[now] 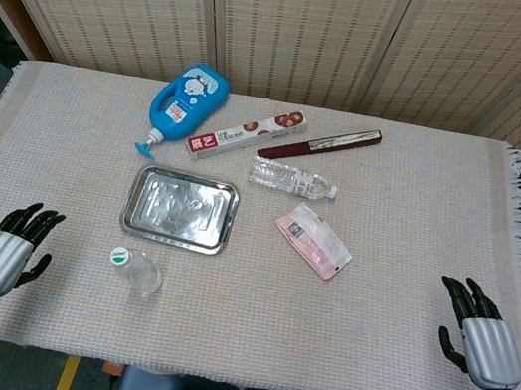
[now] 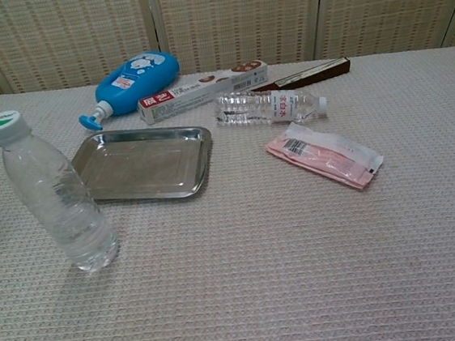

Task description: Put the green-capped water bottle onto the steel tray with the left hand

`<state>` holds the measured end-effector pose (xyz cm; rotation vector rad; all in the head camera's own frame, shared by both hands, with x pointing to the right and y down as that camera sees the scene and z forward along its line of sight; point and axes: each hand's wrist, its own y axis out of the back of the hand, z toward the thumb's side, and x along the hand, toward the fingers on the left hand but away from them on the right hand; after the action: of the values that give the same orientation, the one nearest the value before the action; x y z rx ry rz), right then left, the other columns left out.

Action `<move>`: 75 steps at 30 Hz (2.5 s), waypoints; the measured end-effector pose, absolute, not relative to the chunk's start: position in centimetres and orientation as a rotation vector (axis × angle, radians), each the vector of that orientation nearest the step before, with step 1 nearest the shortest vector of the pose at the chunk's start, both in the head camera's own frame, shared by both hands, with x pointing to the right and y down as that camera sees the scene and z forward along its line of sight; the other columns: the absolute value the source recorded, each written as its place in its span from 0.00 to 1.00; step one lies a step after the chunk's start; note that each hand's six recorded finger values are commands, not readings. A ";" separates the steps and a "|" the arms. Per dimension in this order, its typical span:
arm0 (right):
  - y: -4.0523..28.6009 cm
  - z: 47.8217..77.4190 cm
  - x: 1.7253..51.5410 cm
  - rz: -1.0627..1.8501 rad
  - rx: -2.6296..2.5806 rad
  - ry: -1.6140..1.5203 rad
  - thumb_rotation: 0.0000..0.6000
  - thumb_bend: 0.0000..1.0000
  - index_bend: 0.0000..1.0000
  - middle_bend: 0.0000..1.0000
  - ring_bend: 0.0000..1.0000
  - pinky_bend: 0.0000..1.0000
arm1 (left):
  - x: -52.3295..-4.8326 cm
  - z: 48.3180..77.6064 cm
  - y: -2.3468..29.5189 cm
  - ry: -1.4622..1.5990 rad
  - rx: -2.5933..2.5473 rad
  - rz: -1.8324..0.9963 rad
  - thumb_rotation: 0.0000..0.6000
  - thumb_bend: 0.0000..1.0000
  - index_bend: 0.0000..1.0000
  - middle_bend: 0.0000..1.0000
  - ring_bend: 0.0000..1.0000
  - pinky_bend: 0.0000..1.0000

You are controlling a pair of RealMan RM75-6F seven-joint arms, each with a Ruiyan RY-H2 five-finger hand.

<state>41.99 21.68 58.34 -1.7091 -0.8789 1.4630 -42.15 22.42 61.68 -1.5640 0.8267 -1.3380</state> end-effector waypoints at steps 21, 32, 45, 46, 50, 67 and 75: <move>20.3 53.9 41.9 1.171 -1.805 -1.075 1.00 0.25 0.01 0.09 0.00 0.20 | -41.9 62.9 22.5 0.756 -1.591 -1.414 1.00 0.40 0.16 0.16 0.10 0.21; 20.3 54.1 41.8 1.171 -1.804 -1.063 1.00 0.25 0.01 0.09 0.00 0.20 | -40.9 62.1 22.8 0.740 -1.802 -1.464 1.00 0.40 0.02 0.06 0.09 0.24; 20.6 54.1 41.7 1.157 -1.803 -1.054 1.00 0.25 0.01 0.09 0.00 0.20 | -37.5 61.7 22.2 1.056 -2.257 -1.350 1.00 0.38 0.00 0.00 0.02 0.24; 20.7 54.1 41.6 1.158 -1.804 -1.051 1.00 0.25 0.01 0.09 0.00 0.20 | -37.1 61.7 22.2 1.075 -2.285 -1.333 1.00 0.38 0.00 0.00 0.02 0.24; 20.7 54.2 41.6 1.160 -1.809 -1.046 1.00 0.25 0.01 0.09 0.00 0.20 | -35.3 62.1 22.4 1.132 -2.391 -1.258 1.00 0.38 0.00 0.00 0.01 0.22; 20.9 54.8 41.4 1.174 -1.826 -1.015 1.00 0.25 0.01 0.09 0.00 0.20 | -30.4 62.8 22.6 1.279 -2.520 -1.026 1.00 0.39 0.00 0.00 0.00 0.17; 20.9 55.1 41.3 1.186 -1.831 -1.001 1.00 0.25 0.01 0.09 0.00 0.20 | -28.7 63.6 23.0 1.347 -2.583 -0.980 1.00 0.38 0.00 0.00 0.00 0.15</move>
<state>41.31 20.93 55.12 -1.8313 -1.0012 1.1863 -28.73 22.96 63.63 -2.5829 1.3469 -0.9798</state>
